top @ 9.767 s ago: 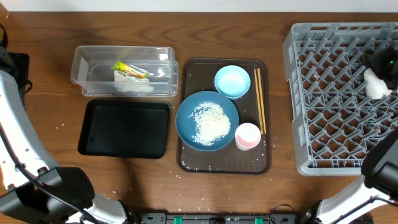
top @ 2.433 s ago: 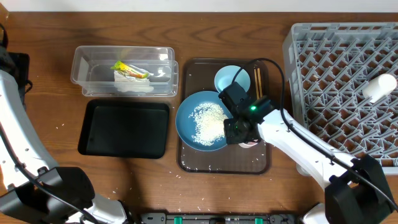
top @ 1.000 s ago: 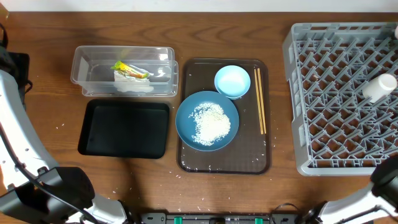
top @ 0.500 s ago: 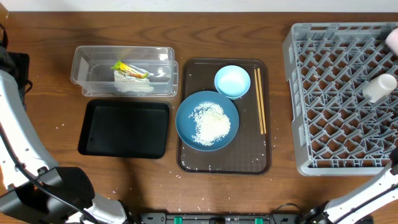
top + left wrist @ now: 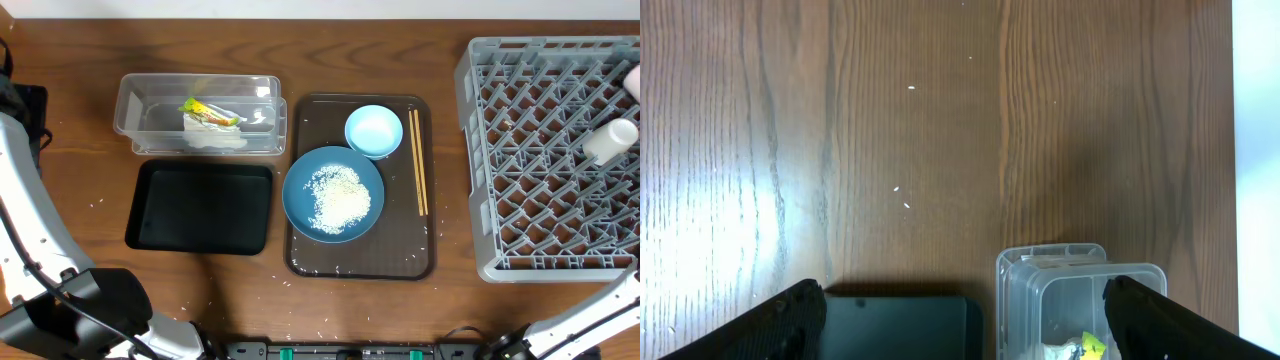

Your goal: Sort waste into correct bins and load items into the dishwasher rack

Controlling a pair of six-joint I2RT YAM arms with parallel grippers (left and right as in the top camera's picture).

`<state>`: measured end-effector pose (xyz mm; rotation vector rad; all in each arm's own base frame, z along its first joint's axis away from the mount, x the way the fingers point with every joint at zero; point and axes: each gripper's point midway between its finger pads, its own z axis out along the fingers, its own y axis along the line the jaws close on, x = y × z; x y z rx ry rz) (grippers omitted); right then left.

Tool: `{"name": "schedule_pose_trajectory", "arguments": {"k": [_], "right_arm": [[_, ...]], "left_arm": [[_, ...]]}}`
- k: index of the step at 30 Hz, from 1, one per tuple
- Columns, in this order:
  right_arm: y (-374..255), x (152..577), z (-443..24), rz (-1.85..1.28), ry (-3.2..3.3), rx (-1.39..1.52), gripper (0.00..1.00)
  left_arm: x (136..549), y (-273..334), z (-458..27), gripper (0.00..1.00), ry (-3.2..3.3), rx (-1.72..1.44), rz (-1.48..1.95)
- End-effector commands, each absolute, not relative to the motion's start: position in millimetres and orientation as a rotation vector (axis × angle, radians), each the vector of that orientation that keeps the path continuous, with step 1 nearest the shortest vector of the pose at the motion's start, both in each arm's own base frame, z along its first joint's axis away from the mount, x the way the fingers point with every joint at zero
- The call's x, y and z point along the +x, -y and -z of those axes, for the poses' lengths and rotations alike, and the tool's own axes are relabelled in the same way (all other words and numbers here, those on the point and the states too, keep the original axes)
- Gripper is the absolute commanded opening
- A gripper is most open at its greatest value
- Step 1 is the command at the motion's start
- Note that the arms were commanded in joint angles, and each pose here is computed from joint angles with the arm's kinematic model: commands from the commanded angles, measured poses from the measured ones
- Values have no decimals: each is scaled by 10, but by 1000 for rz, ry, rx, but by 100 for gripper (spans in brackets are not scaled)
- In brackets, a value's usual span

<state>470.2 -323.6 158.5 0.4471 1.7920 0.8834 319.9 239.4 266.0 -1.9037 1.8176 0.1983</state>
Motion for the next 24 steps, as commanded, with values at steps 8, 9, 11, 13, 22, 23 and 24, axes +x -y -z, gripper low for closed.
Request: {"name": "schedule_pose_trajectory", "arguments": {"k": [8,9,11,13,22,23,24], "right_arm": [[3324,4675,-1582,-830,-1797,444,1],[3332,4668,-1582,-829,-1796,445,1],[3351,4656,-1577,-825,-1796,452,1],[3361,4654,-1575,-816,-1797,448,1],[3315,4741,-1653,-782,-1782,378,1],[3288,4766,-1663,-782,-1781,367,1],[3265,4793,-1670,-781,-1781,361,1]], "left_arm": [[3171,-2426,-2635,92,-1830,-1901,-234],[3171,-2426,-2635,92,-1830,-1901,-234],[3171,-2426,-2635,92,-1830,-1901,-234],[3171,-2426,-2635,92,-1830,-1901,-234],[3171,-2426,-2635,92,-1830,-1901,-234],[3171,-2426,-2635,92,-1830,-1901,-234],[3171,-2426,-2635,92,-1830,-1901,-234]]}}
